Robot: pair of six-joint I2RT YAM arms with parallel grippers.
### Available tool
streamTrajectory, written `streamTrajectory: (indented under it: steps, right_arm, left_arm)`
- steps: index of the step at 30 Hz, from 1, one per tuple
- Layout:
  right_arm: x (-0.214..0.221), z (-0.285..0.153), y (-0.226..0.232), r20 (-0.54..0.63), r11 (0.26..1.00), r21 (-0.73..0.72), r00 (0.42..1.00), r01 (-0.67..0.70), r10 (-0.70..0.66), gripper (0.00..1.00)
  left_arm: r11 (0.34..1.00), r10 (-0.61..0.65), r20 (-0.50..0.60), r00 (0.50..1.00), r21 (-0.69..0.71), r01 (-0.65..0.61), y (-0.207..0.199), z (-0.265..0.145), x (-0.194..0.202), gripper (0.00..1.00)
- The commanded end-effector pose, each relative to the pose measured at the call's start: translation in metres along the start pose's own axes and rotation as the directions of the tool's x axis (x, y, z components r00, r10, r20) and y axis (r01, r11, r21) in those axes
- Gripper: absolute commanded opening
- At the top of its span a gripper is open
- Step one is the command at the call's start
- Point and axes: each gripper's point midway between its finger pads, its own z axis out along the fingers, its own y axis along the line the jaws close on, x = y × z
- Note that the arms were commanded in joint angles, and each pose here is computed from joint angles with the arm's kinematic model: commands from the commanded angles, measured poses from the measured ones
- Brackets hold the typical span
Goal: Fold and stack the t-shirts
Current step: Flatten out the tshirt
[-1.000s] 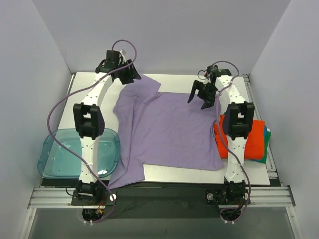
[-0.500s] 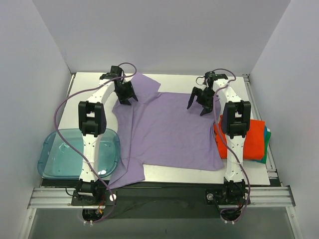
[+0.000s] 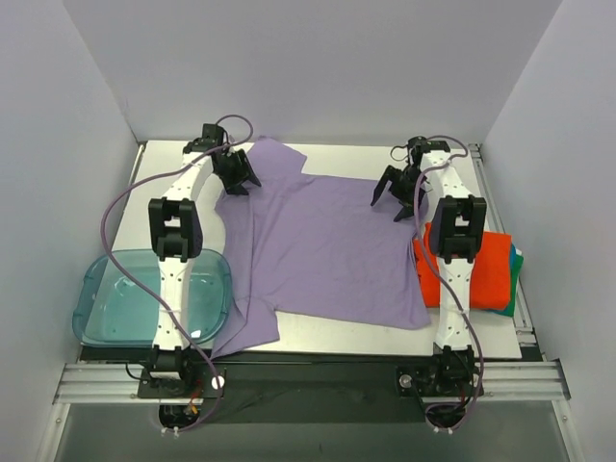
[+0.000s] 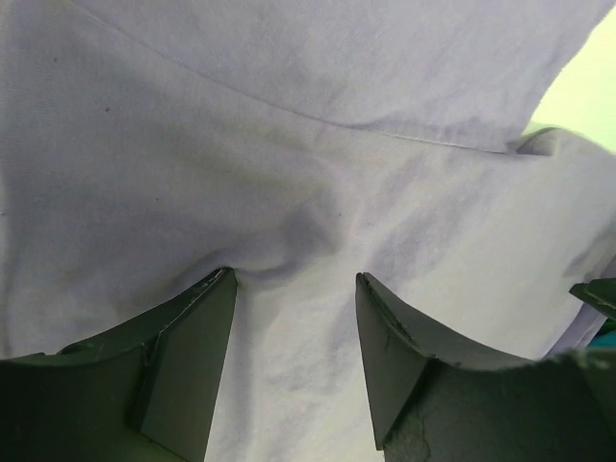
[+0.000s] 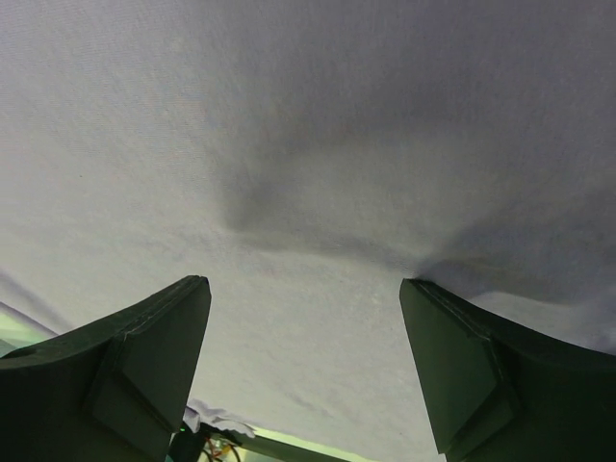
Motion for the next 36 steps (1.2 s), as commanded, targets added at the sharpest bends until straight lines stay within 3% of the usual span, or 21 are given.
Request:
streamTrajectory:
  steps: [1,9,16,21,28,36]
  right_arm:
    - [-0.014,0.016,-0.022,0.002,0.997,0.058,0.999,-0.042,0.042,0.82]
    - [-0.039,0.008,-0.029,0.044,0.995,0.021,0.994,-0.102,0.101,0.82]
    - [-0.054,-0.016,0.001,0.098,0.993,-0.115,0.994,-0.034,0.045,0.82]
    - [-0.052,-0.038,0.023,0.147,0.983,-0.177,0.989,0.044,-0.017,0.82]
    - [-0.026,-0.064,0.056,0.185,0.964,-0.205,0.974,0.168,-0.13,0.82]
    - [0.041,-0.054,0.078,0.094,0.937,-0.203,0.958,0.285,-0.271,0.83]
  left_arm:
    - [0.994,0.055,0.068,0.996,0.088,-0.061,-0.004,0.025,-0.024,0.64]
    - [0.95,0.104,0.16,0.982,0.275,-0.145,-0.05,0.018,-0.045,0.64]
    - [0.898,0.093,0.285,0.954,0.389,-0.204,-0.102,-0.038,-0.072,0.64]
    - [0.892,0.092,0.334,0.938,0.391,-0.227,-0.121,-0.082,-0.074,0.65]
    - [0.978,0.07,0.203,0.977,0.181,-0.108,-0.071,-0.077,-0.025,0.64]
    - [0.998,0.059,0.017,0.998,0.009,-0.059,-0.017,-0.061,0.043,0.65]
